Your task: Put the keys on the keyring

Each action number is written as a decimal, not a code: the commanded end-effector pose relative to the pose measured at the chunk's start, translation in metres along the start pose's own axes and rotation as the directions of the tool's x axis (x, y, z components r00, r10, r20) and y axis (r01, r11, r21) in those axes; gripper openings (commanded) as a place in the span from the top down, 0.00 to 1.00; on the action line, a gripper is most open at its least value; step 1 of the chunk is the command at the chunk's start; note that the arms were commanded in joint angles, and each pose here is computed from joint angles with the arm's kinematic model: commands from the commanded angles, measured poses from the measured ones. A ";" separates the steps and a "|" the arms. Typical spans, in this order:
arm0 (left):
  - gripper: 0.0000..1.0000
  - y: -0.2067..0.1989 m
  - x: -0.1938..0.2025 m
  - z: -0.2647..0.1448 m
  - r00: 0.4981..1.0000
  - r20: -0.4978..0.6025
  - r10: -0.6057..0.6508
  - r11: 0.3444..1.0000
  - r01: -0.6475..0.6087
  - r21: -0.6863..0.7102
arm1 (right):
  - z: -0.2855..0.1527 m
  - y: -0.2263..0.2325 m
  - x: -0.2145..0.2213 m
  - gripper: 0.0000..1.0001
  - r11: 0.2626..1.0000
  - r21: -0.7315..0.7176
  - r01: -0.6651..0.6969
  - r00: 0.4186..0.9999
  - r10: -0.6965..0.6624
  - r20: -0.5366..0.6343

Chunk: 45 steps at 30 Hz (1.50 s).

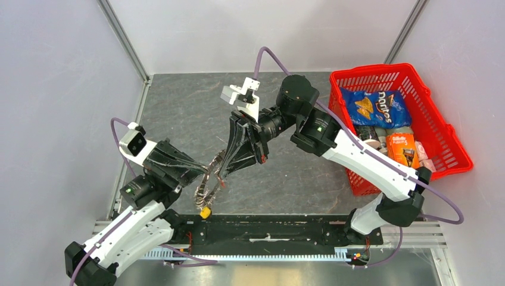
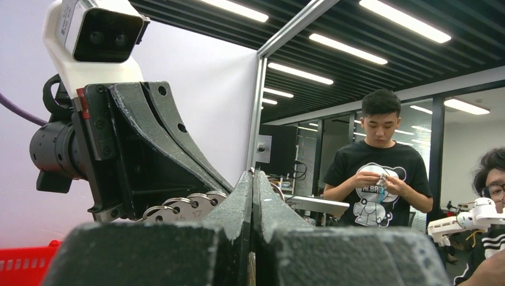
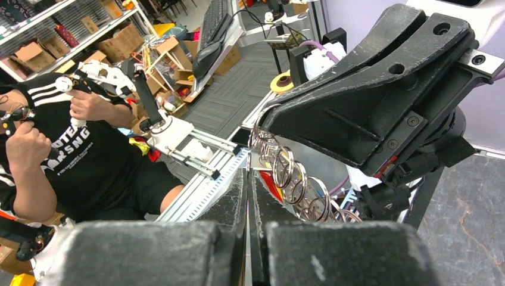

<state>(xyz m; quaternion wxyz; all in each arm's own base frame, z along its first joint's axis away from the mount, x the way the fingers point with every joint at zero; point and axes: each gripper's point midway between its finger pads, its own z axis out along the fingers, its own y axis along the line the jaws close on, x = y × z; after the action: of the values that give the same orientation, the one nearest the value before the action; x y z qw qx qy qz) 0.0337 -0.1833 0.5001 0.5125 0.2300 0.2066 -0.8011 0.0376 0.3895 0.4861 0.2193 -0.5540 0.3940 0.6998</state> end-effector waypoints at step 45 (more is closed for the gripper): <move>0.98 -0.021 -0.009 0.006 0.999 0.025 0.045 0.996 -0.046 0.076 | 0.004 0.017 -0.017 1.00 0.997 -0.082 0.008 1.000 -0.005 0.030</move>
<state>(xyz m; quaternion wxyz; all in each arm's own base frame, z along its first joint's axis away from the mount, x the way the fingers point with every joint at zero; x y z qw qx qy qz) 0.0297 -0.1836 0.4991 0.5107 0.2400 0.2052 -0.7997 0.0397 0.3996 0.4963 0.1974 -0.5408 0.3879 0.7198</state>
